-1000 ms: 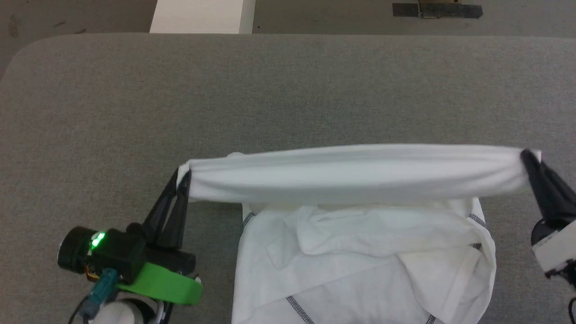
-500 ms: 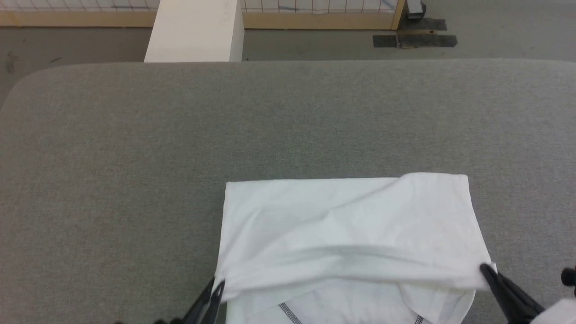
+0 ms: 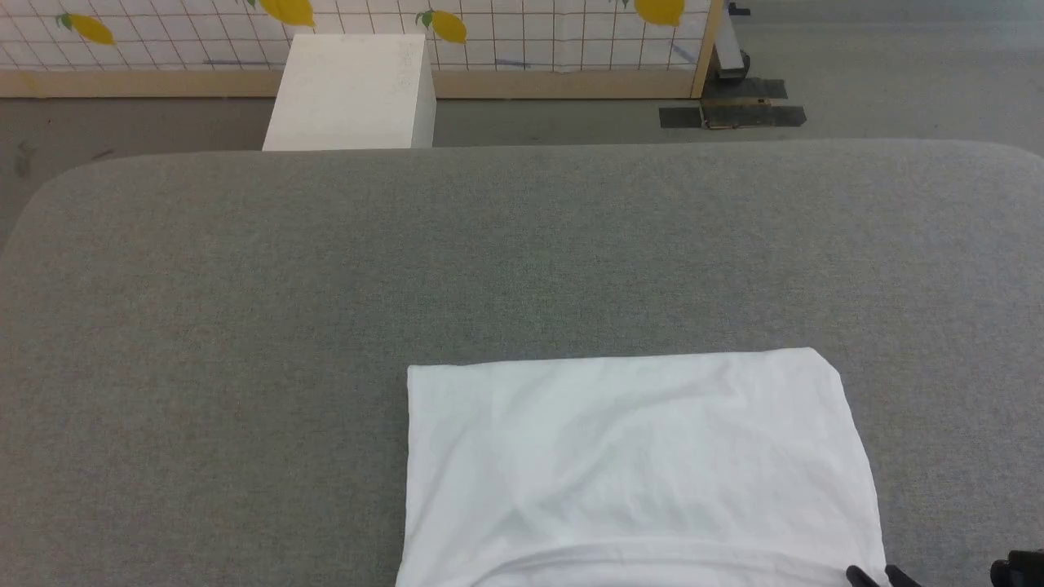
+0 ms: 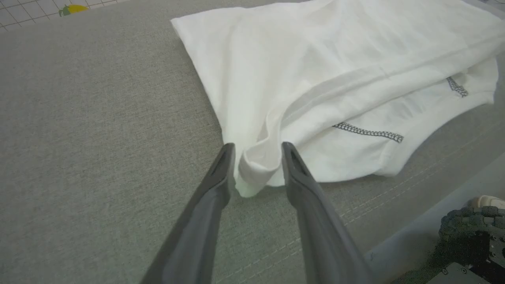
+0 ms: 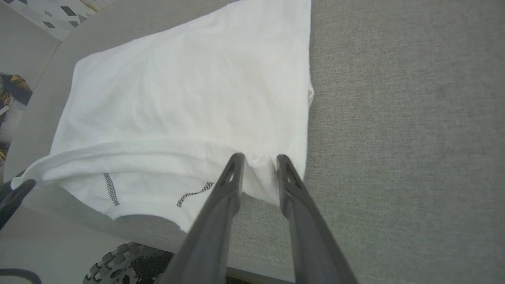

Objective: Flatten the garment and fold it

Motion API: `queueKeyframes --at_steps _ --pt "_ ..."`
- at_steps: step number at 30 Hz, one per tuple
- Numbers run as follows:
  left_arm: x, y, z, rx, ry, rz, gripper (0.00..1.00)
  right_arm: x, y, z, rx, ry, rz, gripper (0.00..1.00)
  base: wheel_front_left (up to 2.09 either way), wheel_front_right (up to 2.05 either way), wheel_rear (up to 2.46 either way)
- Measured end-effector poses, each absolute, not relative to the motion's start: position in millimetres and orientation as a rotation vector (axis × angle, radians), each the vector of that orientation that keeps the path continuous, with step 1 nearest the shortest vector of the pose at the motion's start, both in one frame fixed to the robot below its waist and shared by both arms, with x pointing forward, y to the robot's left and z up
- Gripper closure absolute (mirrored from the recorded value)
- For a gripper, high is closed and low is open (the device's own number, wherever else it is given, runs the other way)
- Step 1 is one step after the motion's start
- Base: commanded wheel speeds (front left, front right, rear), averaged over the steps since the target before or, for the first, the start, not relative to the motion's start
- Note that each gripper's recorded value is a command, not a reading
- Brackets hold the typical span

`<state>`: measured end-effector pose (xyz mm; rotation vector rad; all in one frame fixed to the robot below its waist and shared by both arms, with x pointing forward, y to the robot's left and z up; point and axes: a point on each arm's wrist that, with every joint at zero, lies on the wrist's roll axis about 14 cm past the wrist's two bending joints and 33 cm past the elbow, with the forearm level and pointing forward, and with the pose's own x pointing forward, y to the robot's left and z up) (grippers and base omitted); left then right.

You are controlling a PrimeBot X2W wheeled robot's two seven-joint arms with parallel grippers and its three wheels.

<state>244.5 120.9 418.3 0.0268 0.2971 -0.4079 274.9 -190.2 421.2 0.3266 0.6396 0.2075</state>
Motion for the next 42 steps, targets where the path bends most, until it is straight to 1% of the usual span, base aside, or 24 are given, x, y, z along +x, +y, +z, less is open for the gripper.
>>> queueKeyframes --at_steps 2,4,7,9,13,15,18,28,35,42 --pt "239 124 415 0.023 0.311 -0.399 0.00 270 -193 420 0.325 0.648 0.202 0.00 0.00 0.00 0.00" --pt "242 131 421 -0.005 0.293 -0.347 0.00 266 -194 419 0.324 0.659 0.200 0.00 0.00 0.00 0.00" --pt "268 149 459 -0.142 0.161 -0.187 0.00 269 -199 425 0.337 0.633 0.185 0.00 0.00 0.00 0.00" --pt "280 161 487 -0.176 0.059 -0.127 0.00 277 -204 433 0.348 0.591 0.165 0.00 0.00 0.00 0.00" --pt "296 181 534 -0.166 -0.108 -0.040 0.00 293 -222 445 0.319 0.518 0.106 0.00 0.00 0.00 0.00" --pt "303 188 556 -0.134 -0.190 0.010 0.00 302 -223 449 0.296 0.496 0.101 0.00 0.00 0.00 0.00" --pt "309 193 569 -0.096 -0.242 0.068 0.00 311 -218 446 0.273 0.511 0.104 0.00 0.00 0.00 0.00" --pt "314 185 555 -0.070 -0.197 0.085 0.00 326 -208 411 0.221 0.650 0.101 0.00 0.00 0.00 0.00" --pt "316 185 546 -0.050 -0.167 0.091 0.00 341 -197 390 0.255 0.714 0.113 0.00 0.00 0.00 0.00" --pt "320 180 540 -0.056 -0.151 0.076 0.00 346 -191 368 0.325 0.814 0.099 0.00 0.00 0.00 0.00"
